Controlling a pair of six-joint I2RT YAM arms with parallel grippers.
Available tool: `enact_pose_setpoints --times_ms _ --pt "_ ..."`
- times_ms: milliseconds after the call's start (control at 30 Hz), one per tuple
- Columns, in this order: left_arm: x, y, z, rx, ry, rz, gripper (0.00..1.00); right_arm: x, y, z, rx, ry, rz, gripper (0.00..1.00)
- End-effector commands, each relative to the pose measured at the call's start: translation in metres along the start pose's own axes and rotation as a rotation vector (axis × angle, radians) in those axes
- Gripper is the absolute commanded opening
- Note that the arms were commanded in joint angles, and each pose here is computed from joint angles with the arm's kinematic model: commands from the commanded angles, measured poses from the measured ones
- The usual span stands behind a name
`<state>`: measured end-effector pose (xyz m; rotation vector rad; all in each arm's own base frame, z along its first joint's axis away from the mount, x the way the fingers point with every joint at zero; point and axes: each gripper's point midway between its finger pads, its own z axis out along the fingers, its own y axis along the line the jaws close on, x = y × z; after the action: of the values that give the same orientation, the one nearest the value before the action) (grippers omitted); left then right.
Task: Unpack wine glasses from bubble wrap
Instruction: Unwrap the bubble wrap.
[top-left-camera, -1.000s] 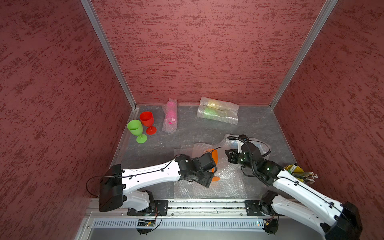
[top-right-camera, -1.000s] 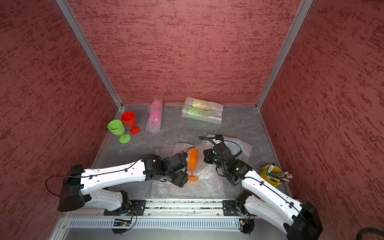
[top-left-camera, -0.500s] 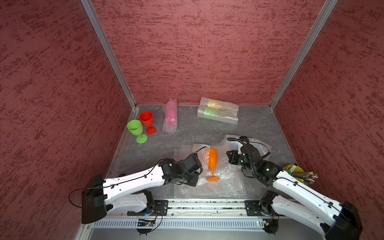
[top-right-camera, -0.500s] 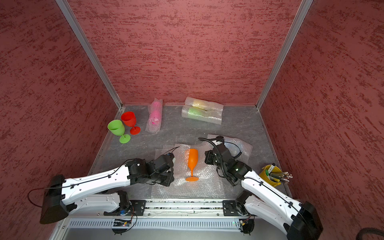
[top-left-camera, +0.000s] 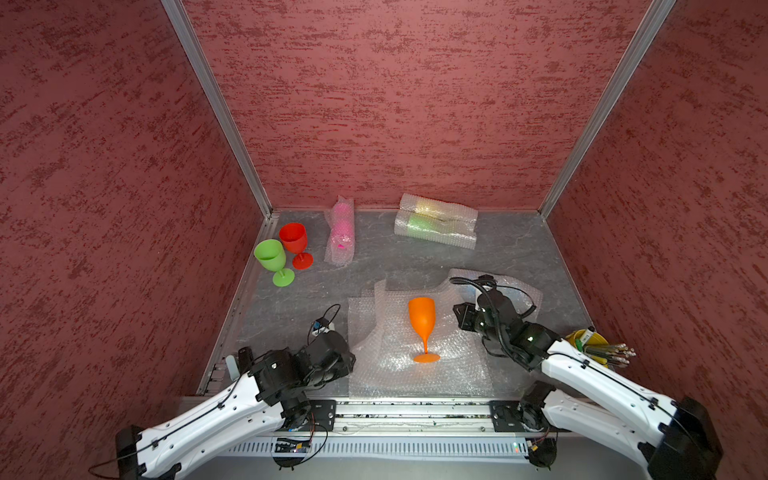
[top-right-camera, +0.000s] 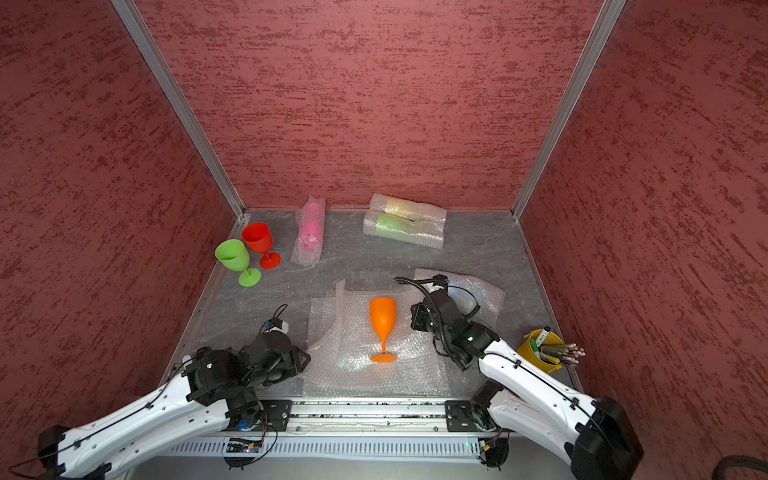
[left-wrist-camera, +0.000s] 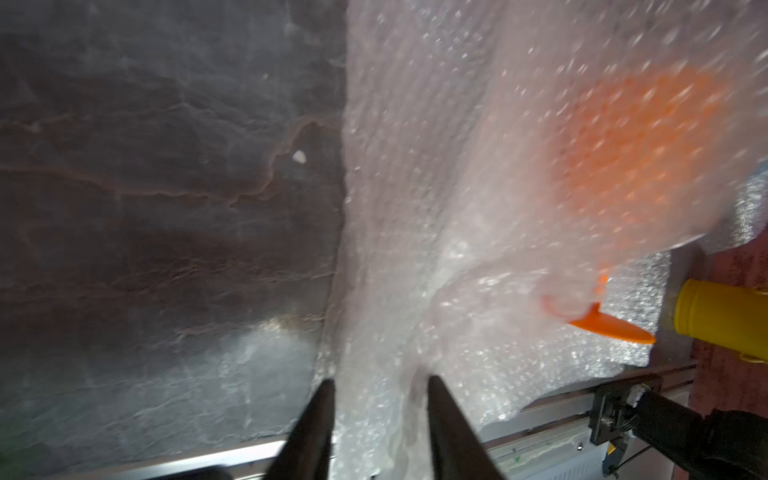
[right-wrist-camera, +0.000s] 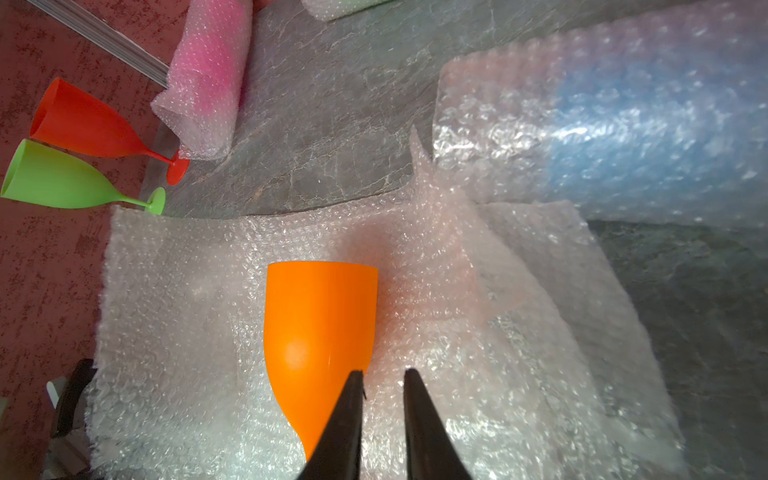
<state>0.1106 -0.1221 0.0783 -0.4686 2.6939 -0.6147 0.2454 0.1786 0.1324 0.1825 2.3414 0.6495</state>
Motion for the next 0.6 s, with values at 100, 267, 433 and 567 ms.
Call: enact_pose_setpoints --times_ms 100,267,433,567 --pt "-0.017 0.028 -0.029 -0.09 -0.102 -0.116 0.75 -0.008 0.001 0.003 0.018 -0.026 -0.002 0.41" --pt "-0.041 0.011 -0.058 -0.016 -0.214 -0.107 0.78 0.002 0.005 0.012 -0.003 0.023 -0.012 0.38" --pt "-0.078 -0.032 -0.096 0.027 -0.35 0.084 0.73 0.011 -0.003 0.024 0.039 0.059 -0.006 0.28" --pt "-0.068 -0.084 -0.073 0.041 -0.218 0.298 0.71 0.014 -0.014 0.032 0.095 0.063 -0.002 0.26"
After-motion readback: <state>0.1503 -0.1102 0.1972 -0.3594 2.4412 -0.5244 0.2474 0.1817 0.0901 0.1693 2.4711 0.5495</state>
